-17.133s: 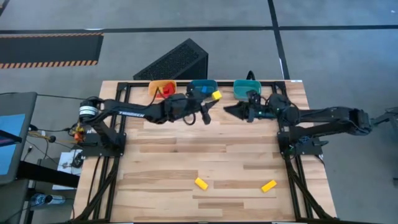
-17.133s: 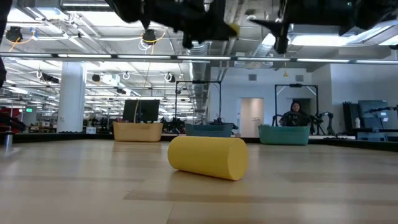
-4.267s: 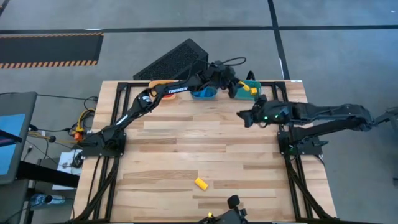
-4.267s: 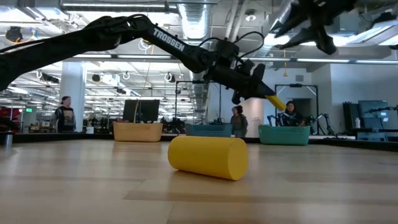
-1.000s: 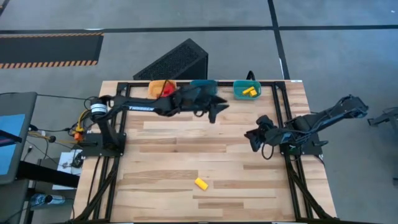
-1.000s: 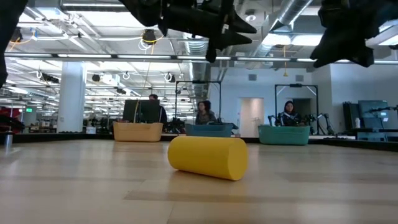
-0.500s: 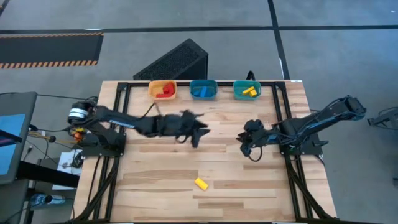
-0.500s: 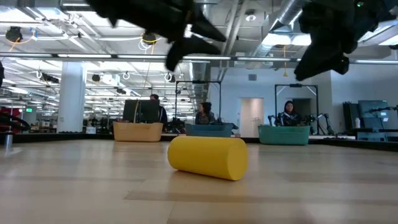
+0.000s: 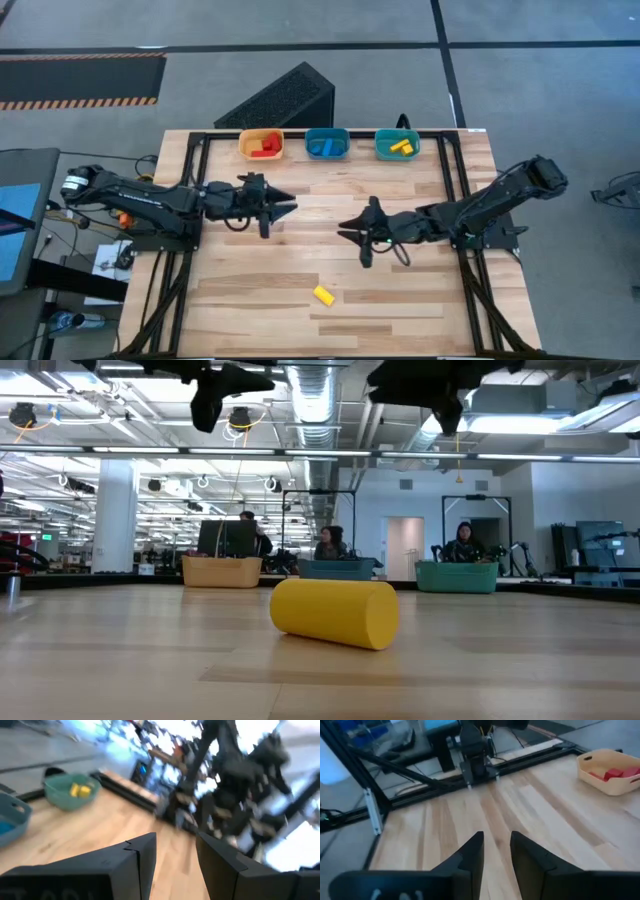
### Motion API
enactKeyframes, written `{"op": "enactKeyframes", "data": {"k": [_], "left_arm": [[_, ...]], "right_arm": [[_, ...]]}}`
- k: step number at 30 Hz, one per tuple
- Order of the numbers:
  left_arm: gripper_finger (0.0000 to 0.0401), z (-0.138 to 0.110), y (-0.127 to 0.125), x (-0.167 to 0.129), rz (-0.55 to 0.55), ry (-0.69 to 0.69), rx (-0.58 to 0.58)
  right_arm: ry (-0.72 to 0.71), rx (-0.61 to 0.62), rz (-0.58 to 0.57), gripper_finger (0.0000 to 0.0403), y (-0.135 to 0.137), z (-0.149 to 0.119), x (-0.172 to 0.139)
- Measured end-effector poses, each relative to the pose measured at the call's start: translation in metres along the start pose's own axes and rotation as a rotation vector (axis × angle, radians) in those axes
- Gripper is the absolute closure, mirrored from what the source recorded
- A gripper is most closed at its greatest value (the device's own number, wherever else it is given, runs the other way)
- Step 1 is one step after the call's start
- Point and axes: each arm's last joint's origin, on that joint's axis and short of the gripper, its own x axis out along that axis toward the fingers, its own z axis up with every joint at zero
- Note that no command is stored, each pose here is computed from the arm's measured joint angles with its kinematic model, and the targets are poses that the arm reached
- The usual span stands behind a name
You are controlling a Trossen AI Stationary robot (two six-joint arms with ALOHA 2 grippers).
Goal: Sort & place blocks by color
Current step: Put the yellow block into the light green container
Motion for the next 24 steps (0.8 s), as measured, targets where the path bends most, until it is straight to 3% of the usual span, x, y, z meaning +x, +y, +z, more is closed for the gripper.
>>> {"op": "enactKeyframes", "data": {"k": [3, 7, 11, 15, 19, 24], "left_arm": [[0.0277, -0.009, -0.002, -0.006, -0.037, 0.115, 0.089], [0.0277, -0.037, 0.003, 0.0, 0.03, 0.316, 0.255], [0.0277, -0.054, 0.006, 0.014, 0.011, 0.394, 0.325], [0.0277, -0.074, 0.006, 0.027, -0.125, 0.514, 0.322], [0.0277, -0.097, 0.004, 0.037, -0.29, 0.645, 0.315], [0.0277, -0.12, -0.001, 0.047, -0.378, 0.684, 0.319]], "right_arm": [[0.047, -0.053, -0.012, 0.0273, 0.007, -0.006, 0.013], [0.181, -0.189, 0.012, 0.023, 0.018, -0.043, 0.043], [0.354, -0.125, 0.105, 0.0173, 0.039, -0.072, 0.072], [0.498, -0.064, 0.07, 0.0141, 0.071, -0.084, 0.087], [0.567, -0.047, 0.054, 0.0138, 0.104, -0.085, 0.096], [0.661, 0.006, -0.035, 0.0138, 0.118, -0.1, 0.109]]}}
